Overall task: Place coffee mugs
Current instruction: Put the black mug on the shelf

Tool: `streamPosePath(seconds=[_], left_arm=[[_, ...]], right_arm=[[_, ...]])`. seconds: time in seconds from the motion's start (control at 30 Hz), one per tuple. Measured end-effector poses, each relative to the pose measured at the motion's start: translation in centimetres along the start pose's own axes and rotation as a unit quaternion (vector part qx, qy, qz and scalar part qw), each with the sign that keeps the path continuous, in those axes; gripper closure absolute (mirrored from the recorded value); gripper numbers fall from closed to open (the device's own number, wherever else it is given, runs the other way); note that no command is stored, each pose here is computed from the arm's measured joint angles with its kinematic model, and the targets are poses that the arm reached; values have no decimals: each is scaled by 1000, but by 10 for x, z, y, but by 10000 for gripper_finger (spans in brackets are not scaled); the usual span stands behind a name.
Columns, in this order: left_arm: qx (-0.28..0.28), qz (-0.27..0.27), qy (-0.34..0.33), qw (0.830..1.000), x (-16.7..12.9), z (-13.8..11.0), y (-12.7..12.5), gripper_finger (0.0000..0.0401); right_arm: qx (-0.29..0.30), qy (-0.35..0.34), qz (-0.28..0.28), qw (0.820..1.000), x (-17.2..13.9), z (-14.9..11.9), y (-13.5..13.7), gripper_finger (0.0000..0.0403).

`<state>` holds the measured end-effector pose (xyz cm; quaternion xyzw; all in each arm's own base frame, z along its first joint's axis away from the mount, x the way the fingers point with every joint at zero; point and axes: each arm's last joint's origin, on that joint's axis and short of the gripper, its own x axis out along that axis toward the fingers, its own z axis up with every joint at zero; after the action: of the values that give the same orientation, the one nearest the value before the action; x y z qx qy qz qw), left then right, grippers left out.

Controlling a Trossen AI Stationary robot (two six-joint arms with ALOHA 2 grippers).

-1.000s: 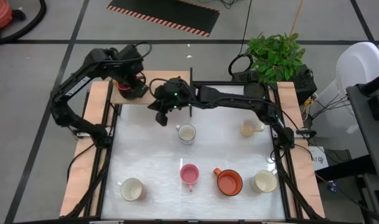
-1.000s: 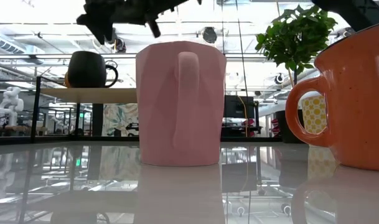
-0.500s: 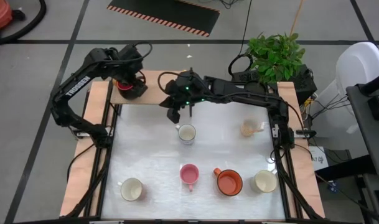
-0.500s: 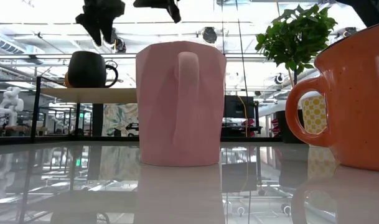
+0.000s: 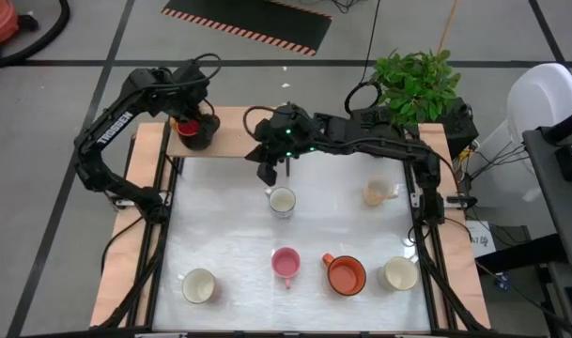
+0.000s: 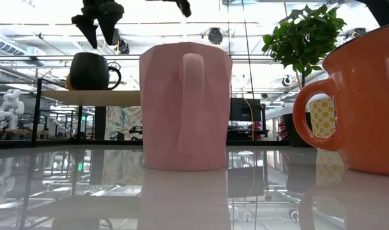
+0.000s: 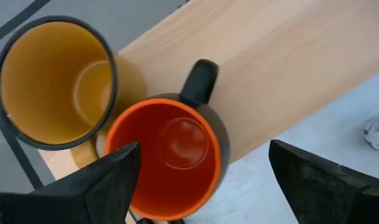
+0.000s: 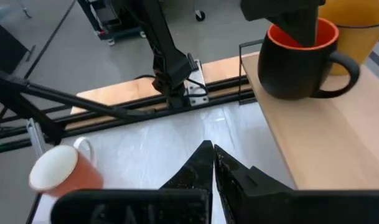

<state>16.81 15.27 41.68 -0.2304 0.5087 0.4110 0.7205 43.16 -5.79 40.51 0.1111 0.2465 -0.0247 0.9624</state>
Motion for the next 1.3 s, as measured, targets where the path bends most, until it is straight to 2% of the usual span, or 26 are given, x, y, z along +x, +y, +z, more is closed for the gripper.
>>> streamPosePath(seconds=[0.17,0.37,0.67,1.3], left_arm=[[-17,6,2,1000,1,2,9,46],[-21,-13,18,1000,8,1,12,46],[0,-8,59,998,27,-4,8,45],[30,-2,59,998,28,-4,8,45]], right_arm=[[-31,10,-6,999,-17,2,-1,403],[-40,42,-24,998,-30,0,-13,403],[-48,54,-33,997,-32,-2,-24,403],[-71,66,-44,994,-35,-3,-37,403]])
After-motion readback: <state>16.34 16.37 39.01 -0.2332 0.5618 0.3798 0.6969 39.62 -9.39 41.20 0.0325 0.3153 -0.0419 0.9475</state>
